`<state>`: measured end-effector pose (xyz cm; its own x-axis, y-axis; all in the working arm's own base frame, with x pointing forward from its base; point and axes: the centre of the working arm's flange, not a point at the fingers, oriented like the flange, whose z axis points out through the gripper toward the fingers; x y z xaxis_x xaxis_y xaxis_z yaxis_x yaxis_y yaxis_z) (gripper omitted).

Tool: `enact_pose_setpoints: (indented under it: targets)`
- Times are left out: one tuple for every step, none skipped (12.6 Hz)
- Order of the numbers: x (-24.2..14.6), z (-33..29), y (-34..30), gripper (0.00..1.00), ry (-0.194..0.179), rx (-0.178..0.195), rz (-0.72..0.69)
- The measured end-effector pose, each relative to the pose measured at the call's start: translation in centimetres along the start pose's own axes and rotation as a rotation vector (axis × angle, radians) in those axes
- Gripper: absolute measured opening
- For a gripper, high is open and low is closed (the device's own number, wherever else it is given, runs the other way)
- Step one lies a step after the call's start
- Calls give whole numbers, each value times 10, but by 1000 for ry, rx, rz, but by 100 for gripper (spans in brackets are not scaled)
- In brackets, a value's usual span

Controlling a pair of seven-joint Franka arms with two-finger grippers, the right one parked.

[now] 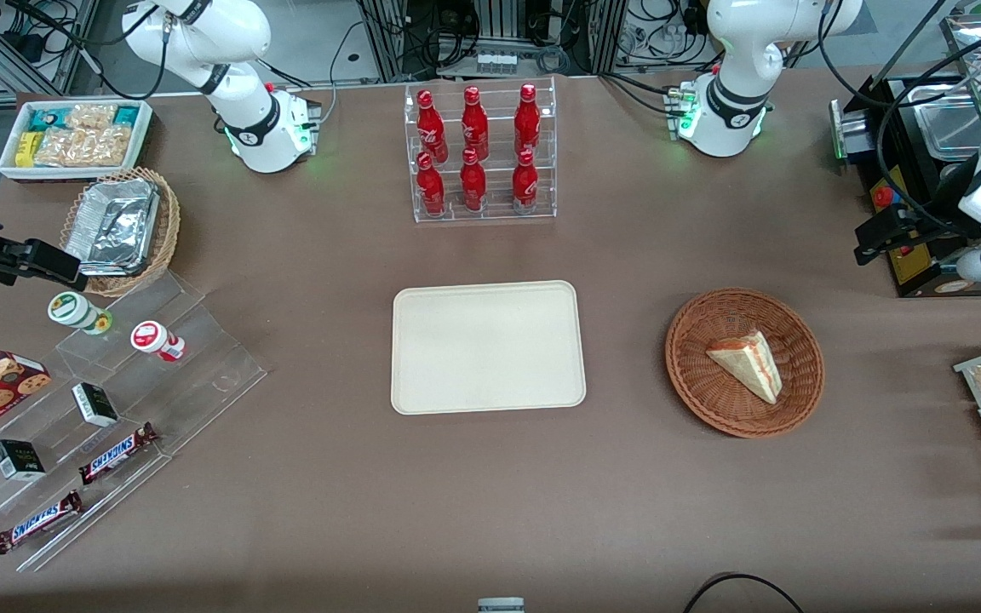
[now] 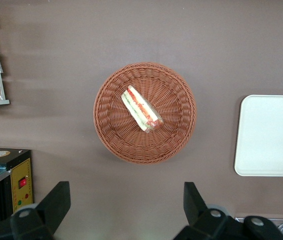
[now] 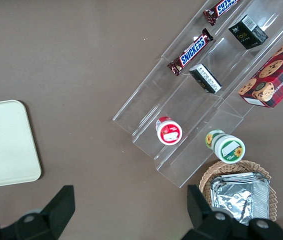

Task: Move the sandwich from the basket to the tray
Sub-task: 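Move the left gripper over the sandwich in the wicker basket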

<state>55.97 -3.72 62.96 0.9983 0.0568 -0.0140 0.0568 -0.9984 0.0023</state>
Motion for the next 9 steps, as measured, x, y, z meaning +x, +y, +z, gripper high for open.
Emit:
enact_pose_setpoints:
  targets:
    - [0, 1, 0, 100, -2, 0, 0]
    - [1, 2, 0, 100, -4, 0, 0]
    - [2, 4, 0, 100, -7, 1, 0]
    - [4, 8, 0, 100, -15, 2, 0]
    - [8, 16, 0, 100, -27, 5, 0]
    - [14, 26, 0, 100, -41, 8, 0]
    - [21, 39, 0, 100, -54, 9, -5]
    - [28, 53, 1, 100, -57, 8, -21]
    - [35, 68, 3, 100, -51, 7, -52]
